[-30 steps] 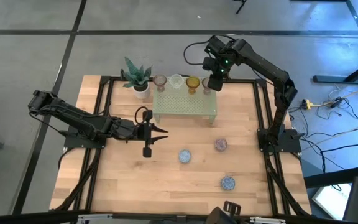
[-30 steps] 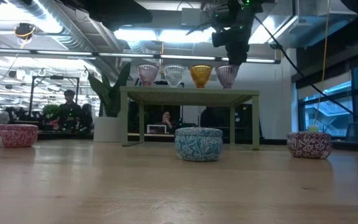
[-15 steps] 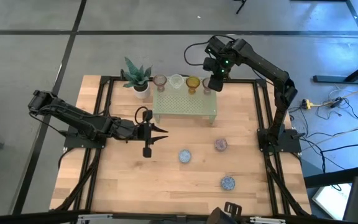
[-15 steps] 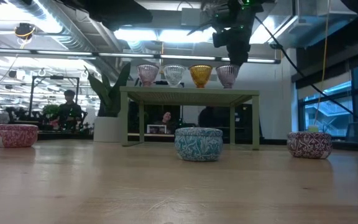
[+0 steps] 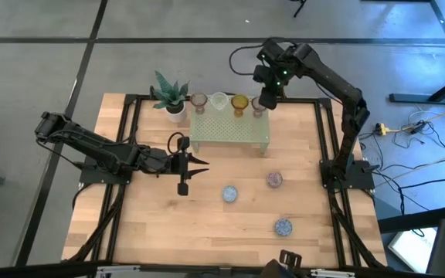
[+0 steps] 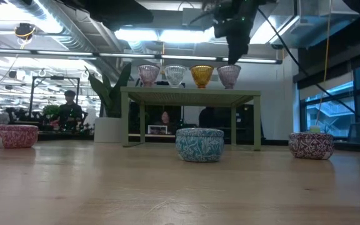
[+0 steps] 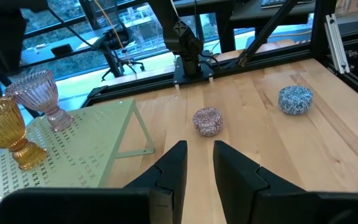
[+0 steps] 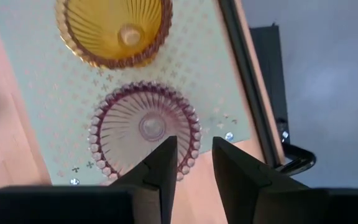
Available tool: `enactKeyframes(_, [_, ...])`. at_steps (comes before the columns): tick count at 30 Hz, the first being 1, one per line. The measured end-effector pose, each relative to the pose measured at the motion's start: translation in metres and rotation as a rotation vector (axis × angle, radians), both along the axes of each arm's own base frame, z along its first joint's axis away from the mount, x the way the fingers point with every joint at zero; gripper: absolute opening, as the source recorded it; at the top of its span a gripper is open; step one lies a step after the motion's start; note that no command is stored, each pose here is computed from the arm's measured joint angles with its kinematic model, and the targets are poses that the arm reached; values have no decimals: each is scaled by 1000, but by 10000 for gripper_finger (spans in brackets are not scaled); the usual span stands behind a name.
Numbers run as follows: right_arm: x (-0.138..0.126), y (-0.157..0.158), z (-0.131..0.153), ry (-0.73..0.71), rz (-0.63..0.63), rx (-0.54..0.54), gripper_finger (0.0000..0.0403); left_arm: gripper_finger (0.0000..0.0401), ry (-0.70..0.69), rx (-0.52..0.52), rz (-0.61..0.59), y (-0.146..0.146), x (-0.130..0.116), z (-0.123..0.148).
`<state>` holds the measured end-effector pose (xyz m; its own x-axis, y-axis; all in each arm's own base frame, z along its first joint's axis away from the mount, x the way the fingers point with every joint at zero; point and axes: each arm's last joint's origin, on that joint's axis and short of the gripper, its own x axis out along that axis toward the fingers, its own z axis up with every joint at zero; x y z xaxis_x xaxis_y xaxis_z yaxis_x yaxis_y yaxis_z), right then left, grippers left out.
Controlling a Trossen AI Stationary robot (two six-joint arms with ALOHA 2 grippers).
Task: Pick & Place candle stick holders
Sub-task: Put the pink scented candle on the shelf
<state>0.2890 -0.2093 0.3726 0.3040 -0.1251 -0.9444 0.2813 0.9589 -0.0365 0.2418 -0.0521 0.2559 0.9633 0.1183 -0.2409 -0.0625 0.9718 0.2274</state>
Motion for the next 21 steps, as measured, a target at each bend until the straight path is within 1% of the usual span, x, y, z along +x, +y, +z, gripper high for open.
enactKeyframes(8, [-10, 13, 29, -18, -47, 16, 104, 75, 0, 0, 1, 0, 0, 0])
enactKeyframes(11, [-7, 22, 38, -61, -73, 34, 104, 75, 0, -1, 1, 0, 0, 0])
enactKeyframes(16, [5, 47, 43, -104, 10, 83, 104, 75, -1, -5, 1, 0, 0, 0])
enactKeyframes(21, [15, 74, 46, -110, 90, 86, 104, 75, -4, -36, 9, 0, 0, 0])
